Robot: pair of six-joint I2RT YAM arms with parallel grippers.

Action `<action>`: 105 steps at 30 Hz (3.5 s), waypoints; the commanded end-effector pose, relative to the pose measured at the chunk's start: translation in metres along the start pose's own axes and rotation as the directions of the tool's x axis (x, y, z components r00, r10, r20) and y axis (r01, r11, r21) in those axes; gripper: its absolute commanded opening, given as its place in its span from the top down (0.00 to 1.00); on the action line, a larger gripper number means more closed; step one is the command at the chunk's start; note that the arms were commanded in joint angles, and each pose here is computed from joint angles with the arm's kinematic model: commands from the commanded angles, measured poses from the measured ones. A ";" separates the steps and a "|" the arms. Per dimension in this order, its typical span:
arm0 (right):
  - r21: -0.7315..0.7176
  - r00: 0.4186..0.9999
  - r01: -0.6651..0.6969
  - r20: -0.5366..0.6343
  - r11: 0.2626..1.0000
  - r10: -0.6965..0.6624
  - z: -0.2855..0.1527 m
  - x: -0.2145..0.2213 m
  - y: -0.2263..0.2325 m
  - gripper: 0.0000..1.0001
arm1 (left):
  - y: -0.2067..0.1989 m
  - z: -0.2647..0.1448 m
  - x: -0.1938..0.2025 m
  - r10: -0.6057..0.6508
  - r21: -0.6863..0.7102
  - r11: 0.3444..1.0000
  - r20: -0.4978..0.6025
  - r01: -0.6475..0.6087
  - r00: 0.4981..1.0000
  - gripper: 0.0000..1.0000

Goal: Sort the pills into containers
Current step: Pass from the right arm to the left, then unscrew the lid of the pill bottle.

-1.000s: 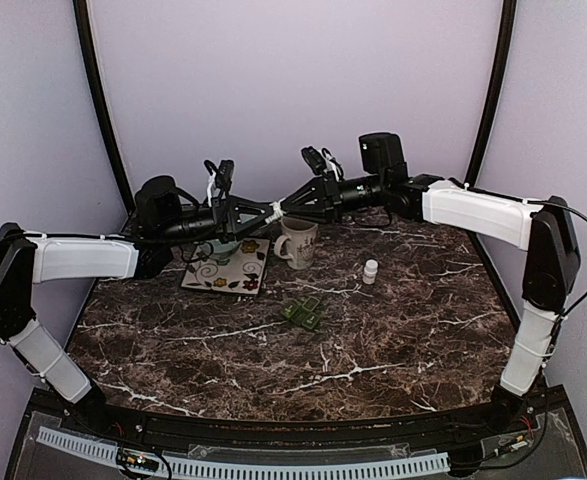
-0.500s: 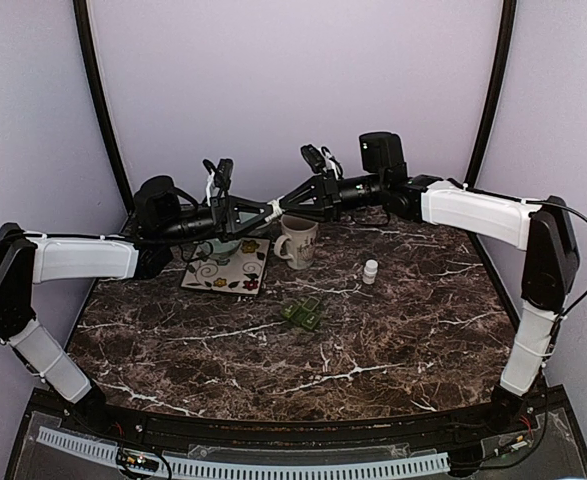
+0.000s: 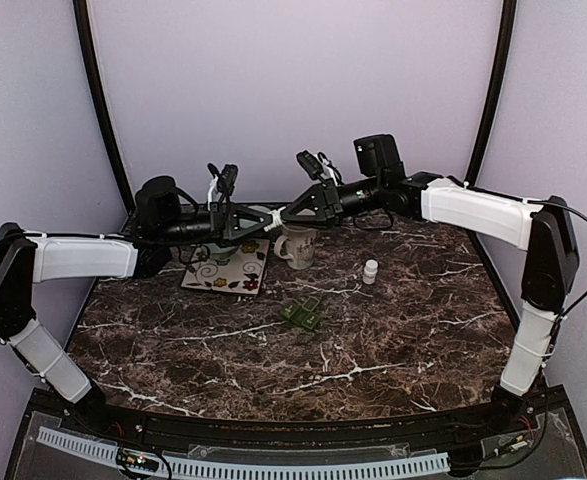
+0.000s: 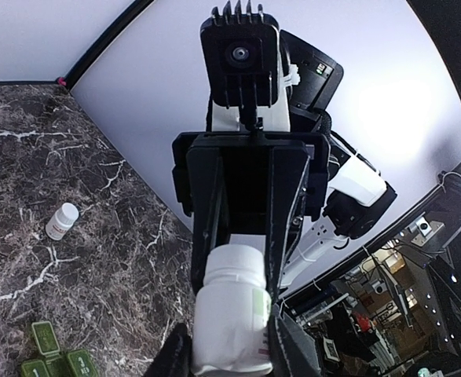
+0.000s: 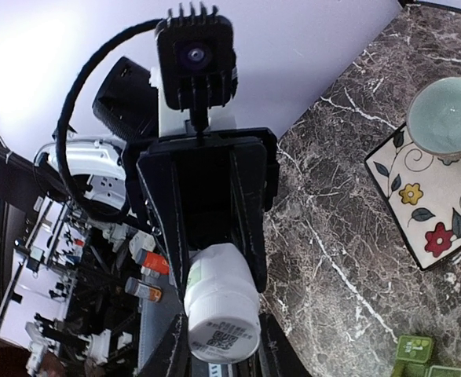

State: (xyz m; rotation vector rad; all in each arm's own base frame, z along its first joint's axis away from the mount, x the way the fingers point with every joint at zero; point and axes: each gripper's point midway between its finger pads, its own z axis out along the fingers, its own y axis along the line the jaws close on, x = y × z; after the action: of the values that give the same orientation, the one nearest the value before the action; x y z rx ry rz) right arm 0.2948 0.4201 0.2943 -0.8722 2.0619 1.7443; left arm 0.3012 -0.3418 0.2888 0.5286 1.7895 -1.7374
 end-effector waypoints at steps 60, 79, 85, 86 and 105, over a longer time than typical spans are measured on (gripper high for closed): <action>0.716 0.754 0.287 0.241 0.636 -0.611 -0.093 -0.035 0.051 0.00 | -0.042 -0.008 -0.020 0.001 0.264 0.963 -0.211 0.056 0.977 1.00; 0.284 0.934 -0.110 0.357 0.952 0.001 -0.077 -0.052 0.023 0.48 | -0.032 -0.014 -0.036 0.207 0.016 0.978 -0.118 -0.207 0.971 1.00; 0.154 0.944 -0.231 0.275 0.961 0.183 -0.063 -0.042 0.019 0.52 | -0.027 -0.020 -0.046 0.345 -0.104 0.930 -0.094 -0.353 0.934 1.00; 0.132 0.943 -0.248 0.261 0.960 0.208 -0.060 -0.041 0.019 0.53 | -0.025 -0.020 -0.047 0.361 -0.123 0.920 -0.100 -0.372 0.927 1.00; 0.060 0.929 -0.348 0.157 0.936 0.335 -0.030 -0.024 0.013 0.52 | -0.021 -0.002 -0.031 0.437 -0.091 0.884 -0.188 -0.459 0.880 1.00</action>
State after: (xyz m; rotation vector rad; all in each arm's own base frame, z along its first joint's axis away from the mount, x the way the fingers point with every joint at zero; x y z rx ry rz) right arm 0.3148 0.3854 0.3112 -0.2984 2.3242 1.7429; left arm 0.3141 -0.3338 0.3133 0.9198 1.7493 -1.2802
